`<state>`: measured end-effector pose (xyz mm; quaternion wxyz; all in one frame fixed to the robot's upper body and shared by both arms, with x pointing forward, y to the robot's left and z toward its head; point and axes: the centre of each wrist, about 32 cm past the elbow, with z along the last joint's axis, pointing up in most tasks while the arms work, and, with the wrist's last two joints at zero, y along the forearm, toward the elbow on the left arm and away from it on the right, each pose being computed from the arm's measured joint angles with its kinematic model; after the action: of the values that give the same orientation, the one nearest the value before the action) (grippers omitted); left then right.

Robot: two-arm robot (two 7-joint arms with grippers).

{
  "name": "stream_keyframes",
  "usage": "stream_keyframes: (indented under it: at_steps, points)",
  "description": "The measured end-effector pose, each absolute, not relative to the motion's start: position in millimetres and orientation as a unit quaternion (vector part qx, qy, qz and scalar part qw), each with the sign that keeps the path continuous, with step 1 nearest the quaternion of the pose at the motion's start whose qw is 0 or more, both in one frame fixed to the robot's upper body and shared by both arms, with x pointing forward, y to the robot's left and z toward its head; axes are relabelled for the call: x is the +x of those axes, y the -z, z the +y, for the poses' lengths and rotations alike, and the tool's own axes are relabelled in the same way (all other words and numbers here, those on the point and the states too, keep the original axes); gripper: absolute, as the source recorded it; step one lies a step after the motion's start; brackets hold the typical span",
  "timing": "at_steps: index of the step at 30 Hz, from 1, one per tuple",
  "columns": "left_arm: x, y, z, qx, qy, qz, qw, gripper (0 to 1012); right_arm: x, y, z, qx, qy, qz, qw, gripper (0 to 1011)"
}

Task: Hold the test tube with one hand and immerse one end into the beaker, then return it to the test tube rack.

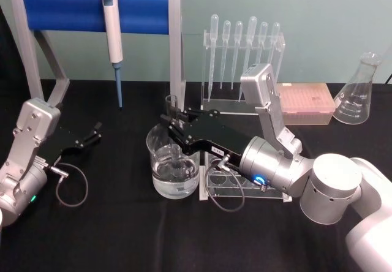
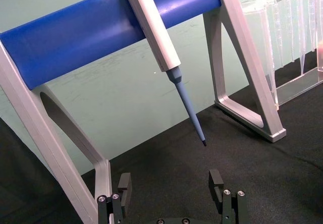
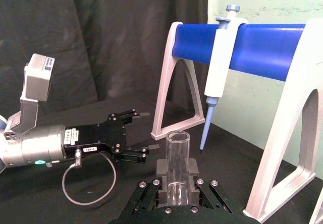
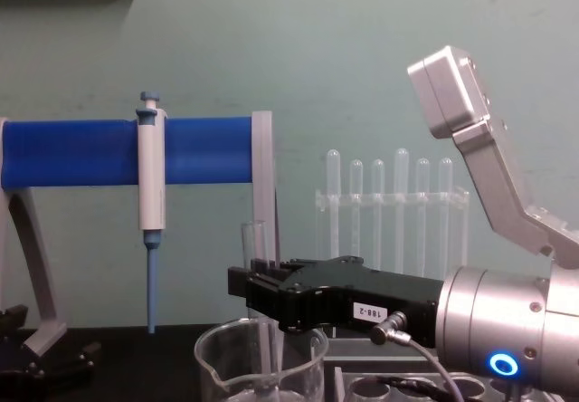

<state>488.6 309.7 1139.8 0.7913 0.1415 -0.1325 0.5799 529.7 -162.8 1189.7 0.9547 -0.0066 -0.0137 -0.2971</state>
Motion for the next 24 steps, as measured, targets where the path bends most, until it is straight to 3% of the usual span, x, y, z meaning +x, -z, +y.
stream_keyframes:
  at_steps: [12, 24]
  points:
    - [488.6, -1139.8, 309.7, 0.141, -0.58, -0.132, 0.791, 1000, 529.4, -1192.4, -162.4, -0.006, 0.296, -0.015, 0.955, 224]
    - [488.6, -1139.8, 309.7, 0.141, -0.58, -0.132, 0.791, 1000, 524.1, -1256.2, -161.3, 0.025, 0.292, -0.034, 0.955, 224]
